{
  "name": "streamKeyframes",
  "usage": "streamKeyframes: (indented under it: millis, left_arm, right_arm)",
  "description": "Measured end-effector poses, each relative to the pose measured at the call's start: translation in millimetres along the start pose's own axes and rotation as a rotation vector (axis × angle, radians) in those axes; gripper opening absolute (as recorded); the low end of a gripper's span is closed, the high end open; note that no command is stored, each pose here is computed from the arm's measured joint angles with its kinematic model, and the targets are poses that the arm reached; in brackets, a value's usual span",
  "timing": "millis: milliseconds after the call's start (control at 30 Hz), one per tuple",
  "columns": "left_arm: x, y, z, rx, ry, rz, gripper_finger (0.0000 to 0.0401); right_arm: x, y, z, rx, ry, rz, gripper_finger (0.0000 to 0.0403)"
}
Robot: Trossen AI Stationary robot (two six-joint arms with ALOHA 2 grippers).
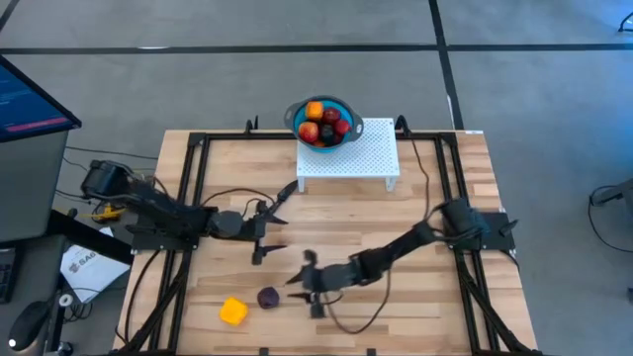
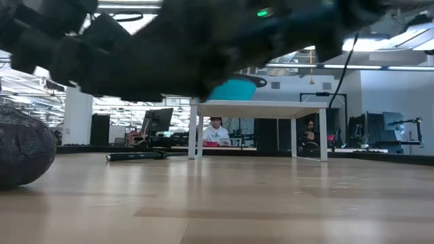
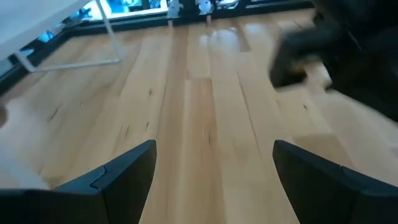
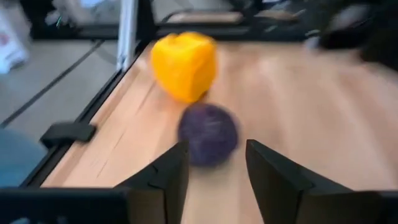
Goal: Pick & Place Fruit
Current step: Put the violet plum into the blue strainer bowl on the shelf
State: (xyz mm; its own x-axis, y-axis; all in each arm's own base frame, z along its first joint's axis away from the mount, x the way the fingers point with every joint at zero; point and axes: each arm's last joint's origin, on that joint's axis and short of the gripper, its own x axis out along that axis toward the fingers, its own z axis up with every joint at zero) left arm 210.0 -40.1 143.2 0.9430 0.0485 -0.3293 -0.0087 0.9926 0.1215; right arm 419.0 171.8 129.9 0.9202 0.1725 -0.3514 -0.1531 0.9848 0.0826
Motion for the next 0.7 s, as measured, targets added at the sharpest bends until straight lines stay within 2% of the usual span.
streamKeyframes:
  millis: [100,200,367,467,567,700]
  left_arm:
    - [-13,-2,1,-0.049,0.019,0.02,0.0314]
    - [-26,-2,0,-0.098,0.01,0.032,0.0314]
    - [-43,2,-6,-0.165,-0.038,0.041,0.0314]
    - [-49,5,-13,-0.193,-0.051,0.056,0.0314]
    - [-53,6,-20,-0.218,-0.05,0.07,0.0314]
    - [-55,7,-26,-0.248,-0.041,0.07,0.0314]
  right_arm:
    - [25,-2,9,-0.088,0.075,0.111,0.0184]
    - [42,-6,26,-0.176,0.135,0.204,0.0239]
    - [62,-11,40,-0.35,0.19,0.227,0.0335]
    - [74,-9,32,-0.439,0.188,0.291,0.0376]
    - [87,-10,20,-0.438,0.203,0.318,0.0394]
    - [95,-20,19,-0.35,0.198,0.331,0.0387]
